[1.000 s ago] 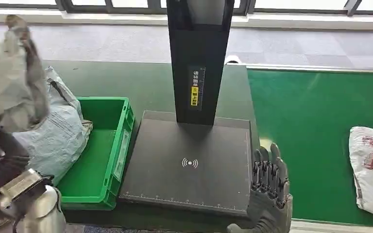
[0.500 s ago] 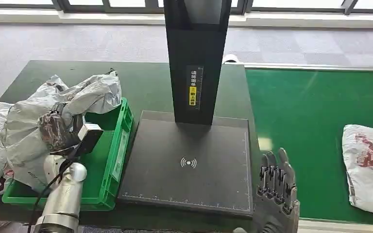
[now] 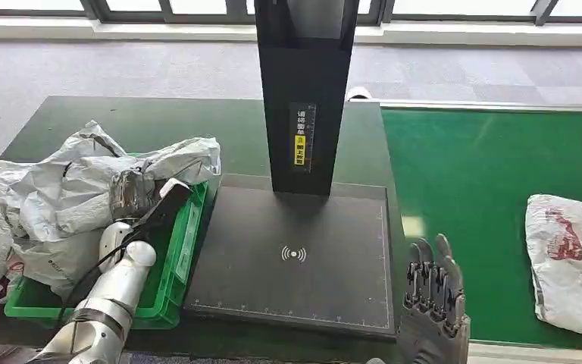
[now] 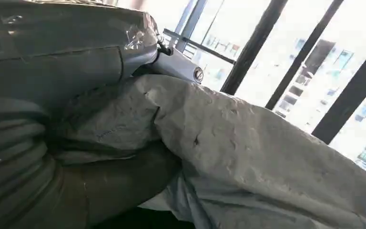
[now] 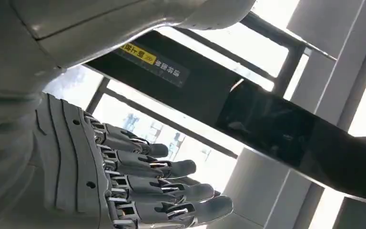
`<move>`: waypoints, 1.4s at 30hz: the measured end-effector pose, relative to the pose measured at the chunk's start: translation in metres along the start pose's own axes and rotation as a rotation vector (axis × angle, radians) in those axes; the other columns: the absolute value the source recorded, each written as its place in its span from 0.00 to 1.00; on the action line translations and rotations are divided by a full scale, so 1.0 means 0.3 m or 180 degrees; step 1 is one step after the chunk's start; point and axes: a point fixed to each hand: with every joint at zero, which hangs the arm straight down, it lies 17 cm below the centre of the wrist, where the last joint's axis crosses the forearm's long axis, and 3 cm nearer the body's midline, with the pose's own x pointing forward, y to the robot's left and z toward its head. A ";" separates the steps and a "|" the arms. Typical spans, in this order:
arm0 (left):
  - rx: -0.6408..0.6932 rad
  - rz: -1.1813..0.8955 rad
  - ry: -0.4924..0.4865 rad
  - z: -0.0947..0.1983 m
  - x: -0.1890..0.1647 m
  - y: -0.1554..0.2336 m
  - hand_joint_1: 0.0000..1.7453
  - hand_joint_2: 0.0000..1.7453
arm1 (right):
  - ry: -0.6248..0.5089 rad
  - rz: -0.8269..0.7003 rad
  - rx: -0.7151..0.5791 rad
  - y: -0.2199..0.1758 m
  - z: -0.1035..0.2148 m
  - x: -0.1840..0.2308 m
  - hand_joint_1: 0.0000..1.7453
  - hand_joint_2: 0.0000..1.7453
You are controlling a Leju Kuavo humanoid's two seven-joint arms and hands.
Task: Moved the parcel from conveyor to table for the left to box.
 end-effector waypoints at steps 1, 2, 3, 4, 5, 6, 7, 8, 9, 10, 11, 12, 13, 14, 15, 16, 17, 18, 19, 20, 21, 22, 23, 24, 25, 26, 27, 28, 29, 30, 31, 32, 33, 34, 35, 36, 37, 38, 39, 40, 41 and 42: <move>-0.0023 0.0018 0.0003 0.000 0.000 -0.007 0.00 1.00 | -0.0001 0.0002 0.0003 0.000 0.000 0.000 0.00 1.00; -0.0037 0.0043 -0.0002 0.000 0.002 -0.012 0.00 0.00 | -0.0004 0.0007 0.0008 0.000 0.001 0.000 0.00 1.00; -0.0042 0.0069 -0.0009 0.001 0.004 -0.014 0.00 0.00 | -0.0007 0.0010 0.0010 0.000 0.001 0.001 0.00 1.00; -0.0040 0.0088 -0.0014 0.001 0.006 -0.015 0.00 0.00 | -0.0008 0.0010 0.0011 0.000 0.001 0.001 0.00 1.00; -0.0029 0.0135 -0.0020 0.000 0.010 -0.013 0.00 0.00 | -0.0015 0.0016 0.0015 0.001 0.001 0.002 0.00 1.00; -0.0019 0.0181 -0.0030 0.000 0.014 -0.012 0.00 0.00 | -0.0019 0.0020 0.0019 0.002 0.001 0.002 0.00 1.00; -0.0010 0.0255 -0.0044 -0.001 0.021 -0.012 0.00 0.00 | -0.0026 0.0027 0.0023 0.002 0.000 0.003 0.00 1.00; 0.0002 0.0361 -0.0065 -0.001 0.032 -0.010 0.00 0.00 | -0.0031 0.0034 0.0028 0.003 0.000 0.004 0.00 1.00; 0.0032 0.0528 -0.0090 -0.003 0.045 -0.003 0.00 0.00 | -0.0034 0.0041 0.0031 0.004 0.000 0.004 0.00 1.00; 0.0062 0.0695 -0.0111 -0.003 0.059 0.003 0.00 0.00 | -0.0035 0.0046 0.0034 0.004 0.000 0.004 0.00 1.00; 0.0087 0.0872 -0.0116 -0.003 0.072 0.008 0.00 0.00 | -0.0035 0.0049 0.0033 0.003 0.000 0.004 0.00 1.00; 0.0111 0.1026 -0.0119 -0.003 0.080 0.017 0.00 0.00 | -0.0034 0.0052 0.0031 0.002 0.000 0.003 0.00 1.00; 0.0138 0.1098 -0.0122 -0.003 0.085 0.024 0.00 0.00 | -0.0035 0.0054 0.0031 0.002 0.000 0.003 0.00 1.00; 0.0152 0.1132 -0.0123 -0.003 0.089 0.028 0.00 0.00 | -0.0035 0.0055 0.0031 0.001 0.000 0.003 0.00 1.00; 0.0172 0.1171 -0.0125 -0.001 0.092 0.033 0.00 0.00 | -0.0036 0.0055 0.0031 0.001 0.000 0.003 0.00 1.00; 0.0168 0.1231 -0.0135 0.001 0.097 0.033 0.00 0.00 | -0.0036 0.0055 0.0031 0.001 0.000 0.003 0.00 1.00; 0.0171 0.1373 -0.0145 0.002 0.105 0.038 0.00 0.00 | -0.0035 0.0055 0.0029 0.001 0.000 0.003 0.00 1.00; 0.0171 0.1491 -0.0136 0.004 0.108 0.038 0.00 0.00 | -0.0036 0.0056 0.0030 0.001 0.000 0.003 0.00 1.00; 0.0177 0.1709 -0.0125 0.008 0.114 0.042 0.00 0.00 | -0.0037 0.0059 0.0030 0.001 0.000 0.003 0.00 1.00; 0.0201 0.1925 -0.0113 0.010 0.119 0.051 0.00 0.00 | -0.0038 0.0064 0.0030 0.000 0.000 0.003 0.00 1.00; 0.0246 0.2108 -0.0105 0.013 0.121 0.063 0.00 0.00 | -0.0036 0.0065 0.0027 0.000 0.000 0.003 0.00 1.00; 0.0332 0.2271 -0.0104 0.018 0.120 0.083 0.00 0.00 | -0.0032 0.0064 0.0021 0.000 0.000 0.003 0.00 1.00; 0.0421 0.2384 -0.0108 0.022 0.123 0.104 0.00 0.00 | -0.0028 0.0065 0.0017 -0.001 0.001 0.002 0.00 1.00; 0.0473 0.2442 -0.0112 0.025 0.123 0.116 0.00 0.00 | -0.0024 0.0065 0.0012 -0.001 0.001 0.002 0.00 1.00; 0.0510 0.2488 -0.0109 0.032 0.120 0.123 0.00 0.00 | -0.0021 0.0068 0.0013 0.000 0.003 0.002 0.00 1.00; 0.0598 0.2557 -0.0129 0.036 0.121 0.146 0.00 0.00 | -0.0020 0.0072 0.0007 -0.001 0.002 0.002 0.00 1.00; 0.0655 0.2600 -0.0147 0.043 0.123 0.161 0.00 0.00 | -0.0020 0.0075 0.0005 -0.001 0.002 0.003 0.00 1.00; 0.0707 0.2634 -0.0170 0.050 0.128 0.175 0.00 0.00 | -0.0018 0.0076 0.0002 -0.001 0.003 0.002 0.00 1.00; 0.0739 0.2657 -0.0183 0.054 0.131 0.184 0.00 0.00 | -0.0017 0.0076 0.0002 -0.001 0.003 0.002 0.00 1.00; 0.0756 0.2664 -0.0192 0.060 0.133 0.189 0.00 0.00 | -0.0019 0.0079 0.0002 0.000 0.003 0.003 0.00 1.00; 0.0775 0.2667 -0.0203 0.063 0.135 0.195 0.00 0.00 | -0.0019 0.0081 0.0002 0.000 0.003 0.003 0.00 1.00; 0.0792 0.2670 -0.0214 0.066 0.137 0.201 0.00 0.00 | -0.0018 0.0081 0.0001 -0.001 0.003 0.003 0.00 1.00; 0.0800 0.2672 -0.0215 0.070 0.136 0.203 0.00 0.00 | -0.0017 0.0082 0.0000 -0.001 0.003 0.003 0.00 1.00; 0.0818 0.2674 -0.0225 0.072 0.138 0.209 0.00 0.00 | -0.0017 0.0082 -0.0002 -0.001 0.003 0.003 0.00 1.00; 0.0881 0.2667 -0.0230 0.078 0.132 0.221 0.00 0.00 | -0.0018 0.0084 -0.0004 -0.002 0.002 0.002 0.00 1.00; 0.1009 0.2646 -0.0246 0.087 0.125 0.246 0.00 0.00 | -0.0019 0.0085 -0.0007 -0.002 0.002 0.003 0.00 1.00; 0.1258 0.2622 -0.0230 0.112 0.103 0.298 0.00 0.00 | -0.0021 0.0083 -0.0010 -0.001 0.001 0.003 0.00 1.00; 0.1473 0.2649 -0.0179 0.146 0.080 0.341 0.00 0.00 | -0.0017 0.0081 -0.0014 -0.001 0.000 0.002 0.00 1.00; 0.1683 0.2694 -0.0160 0.177 0.063 0.396 0.00 0.00 | -0.0010 0.0079 -0.0022 -0.001 0.000 0.000 0.00 1.00; 0.1862 0.2748 -0.0243 0.210 0.077 0.462 0.00 0.00 | 0.0015 0.0070 -0.0041 -0.002 0.001 -0.007 0.00 1.00; 0.1937 0.2801 -0.0379 0.242 0.112 0.511 0.00 0.00 | 0.0048 0.0069 -0.0065 -0.008 0.003 -0.018 0.00 1.00; 0.1951 0.2835 -0.0481 0.263 0.141 0.535 0.00 0.00 | 0.0080 0.0069 -0.0082 -0.013 0.009 -0.026 0.00 1.00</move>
